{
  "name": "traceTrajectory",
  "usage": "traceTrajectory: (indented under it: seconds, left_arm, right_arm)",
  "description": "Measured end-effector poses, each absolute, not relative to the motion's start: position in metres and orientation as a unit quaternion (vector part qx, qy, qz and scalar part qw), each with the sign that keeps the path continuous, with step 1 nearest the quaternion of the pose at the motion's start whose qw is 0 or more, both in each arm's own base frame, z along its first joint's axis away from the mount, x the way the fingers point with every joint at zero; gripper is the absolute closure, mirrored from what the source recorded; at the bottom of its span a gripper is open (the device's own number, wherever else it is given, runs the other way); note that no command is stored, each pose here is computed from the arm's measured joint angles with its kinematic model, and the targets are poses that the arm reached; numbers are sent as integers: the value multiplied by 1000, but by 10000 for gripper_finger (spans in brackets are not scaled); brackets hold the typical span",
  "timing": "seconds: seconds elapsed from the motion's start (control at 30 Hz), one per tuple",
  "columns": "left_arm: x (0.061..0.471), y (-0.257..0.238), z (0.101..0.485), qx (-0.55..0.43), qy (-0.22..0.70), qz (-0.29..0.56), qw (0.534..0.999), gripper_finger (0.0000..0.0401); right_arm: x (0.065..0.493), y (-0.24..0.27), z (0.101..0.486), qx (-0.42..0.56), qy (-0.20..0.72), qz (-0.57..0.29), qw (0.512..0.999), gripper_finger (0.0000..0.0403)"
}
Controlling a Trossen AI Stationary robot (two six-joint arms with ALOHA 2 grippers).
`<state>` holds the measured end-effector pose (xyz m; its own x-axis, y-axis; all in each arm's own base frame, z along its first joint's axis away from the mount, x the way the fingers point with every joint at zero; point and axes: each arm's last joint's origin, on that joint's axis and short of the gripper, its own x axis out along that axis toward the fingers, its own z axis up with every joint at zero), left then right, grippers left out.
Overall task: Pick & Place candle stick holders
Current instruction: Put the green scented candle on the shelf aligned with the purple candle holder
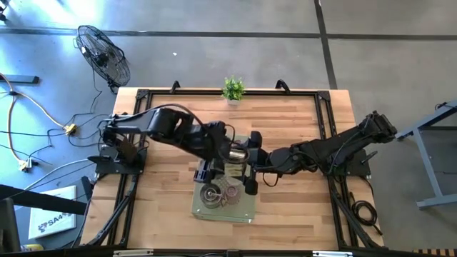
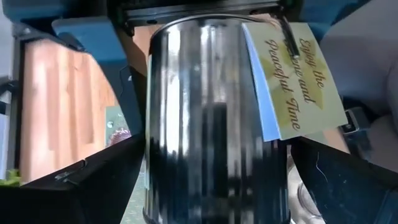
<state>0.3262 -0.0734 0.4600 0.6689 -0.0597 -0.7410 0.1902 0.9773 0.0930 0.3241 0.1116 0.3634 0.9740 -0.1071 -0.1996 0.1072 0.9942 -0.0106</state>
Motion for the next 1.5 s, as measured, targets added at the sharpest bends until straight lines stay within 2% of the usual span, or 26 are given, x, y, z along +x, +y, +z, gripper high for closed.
traceTrajectory:
  seconds: [0.37,0.73,1.07,1.5]
  left_arm:
    - [323,-72,448,56,465,-90,879,2]
    - [330,-74,451,60,434,-96,894,2]
    - [344,-77,436,69,454,-100,883,2]
    - [347,-76,436,77,449,-61,888,2]
  right_arm:
    - [324,112,363,-1,105,-53,993,46]
    - [324,112,365,-1,96,-55,994,46]
    - [324,112,364,1,99,-55,994,46]
    - [323,111,363,-2,105,-60,993,46]
